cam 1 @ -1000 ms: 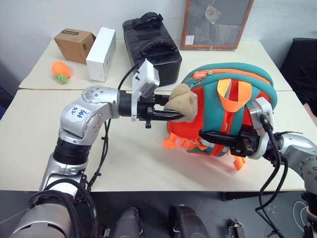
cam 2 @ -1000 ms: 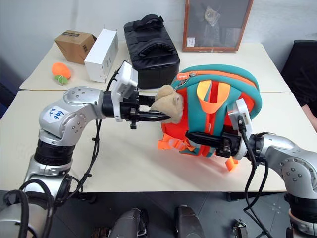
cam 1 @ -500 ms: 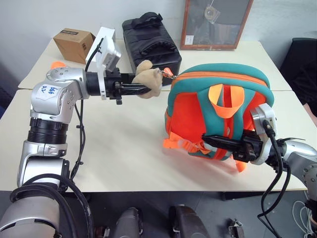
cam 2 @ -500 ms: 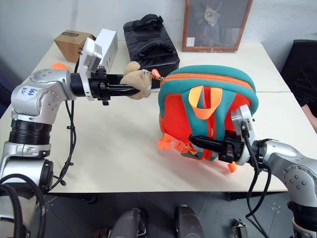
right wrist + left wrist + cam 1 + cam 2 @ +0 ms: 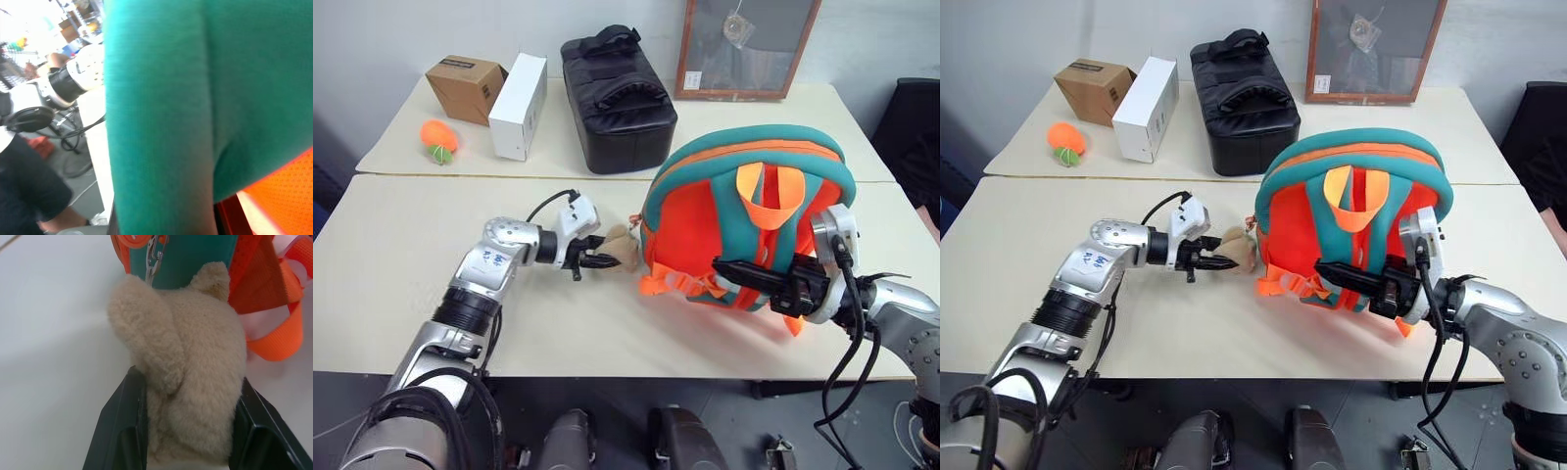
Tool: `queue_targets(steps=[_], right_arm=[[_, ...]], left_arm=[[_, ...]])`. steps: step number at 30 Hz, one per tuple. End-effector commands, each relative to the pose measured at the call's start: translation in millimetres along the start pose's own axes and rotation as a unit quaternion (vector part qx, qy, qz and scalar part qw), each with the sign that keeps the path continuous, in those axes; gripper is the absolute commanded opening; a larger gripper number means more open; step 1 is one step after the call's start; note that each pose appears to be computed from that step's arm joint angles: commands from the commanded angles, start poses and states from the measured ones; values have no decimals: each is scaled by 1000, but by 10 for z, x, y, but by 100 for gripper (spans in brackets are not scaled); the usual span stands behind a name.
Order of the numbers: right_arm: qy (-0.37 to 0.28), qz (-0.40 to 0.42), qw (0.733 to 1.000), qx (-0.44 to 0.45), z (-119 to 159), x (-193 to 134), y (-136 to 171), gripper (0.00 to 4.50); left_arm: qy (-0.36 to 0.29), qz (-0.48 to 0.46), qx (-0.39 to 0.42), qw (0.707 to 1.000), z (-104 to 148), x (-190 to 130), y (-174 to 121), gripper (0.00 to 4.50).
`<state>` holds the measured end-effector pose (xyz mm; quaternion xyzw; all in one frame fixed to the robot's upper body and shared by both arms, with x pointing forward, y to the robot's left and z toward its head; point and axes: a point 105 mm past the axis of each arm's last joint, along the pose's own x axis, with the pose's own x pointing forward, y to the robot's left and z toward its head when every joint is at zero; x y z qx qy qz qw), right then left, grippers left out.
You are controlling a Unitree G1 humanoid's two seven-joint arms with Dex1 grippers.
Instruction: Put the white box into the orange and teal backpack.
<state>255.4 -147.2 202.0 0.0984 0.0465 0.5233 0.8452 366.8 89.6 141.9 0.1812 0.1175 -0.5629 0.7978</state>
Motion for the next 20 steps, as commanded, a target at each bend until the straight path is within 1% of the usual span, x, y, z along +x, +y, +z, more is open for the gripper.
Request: queue_targets(steps=[1,3,4,6,7,10,11,13,15,17,20], right_arm=[[-4,-38,998,-48,70,-34,-71,31],[17,-55,997,-46,15,-132,-143,96],[24,-59,997,-44,-2,-170,-160,131],[53,-67,995,-55,-36,-346,-169,201],[65,-69,994,-59,-26,-461,-164,234],[81,-72,992,-64,22,-668,-148,339],[86,-83,991,-64,81,-811,-171,376],[91,-114,987,-66,250,-1154,-240,440],[89,-140,984,-71,381,-1406,-301,446],[90,-148,982,-75,428,-1511,-328,446],[82,-190,976,-65,546,-1767,-473,446]], left_arm=[[-8,-5,-28,1000,-23,-36,-52,145],[-24,-11,-46,999,2,-159,-103,218],[-27,-11,-50,998,9,-202,-120,246],[-29,-3,-58,998,-32,-399,-154,314],[-30,-1,-60,998,-45,-531,-184,344],[-30,0,-63,998,-47,-750,-264,440],[-34,4,-61,998,-32,-904,-288,450],[-45,34,-64,996,39,-1270,-277,450],[-56,53,-69,995,133,-1529,-282,450],[-60,60,-71,994,177,-1625,-297,450],[-80,122,-55,988,333,-1992,-221,450]])
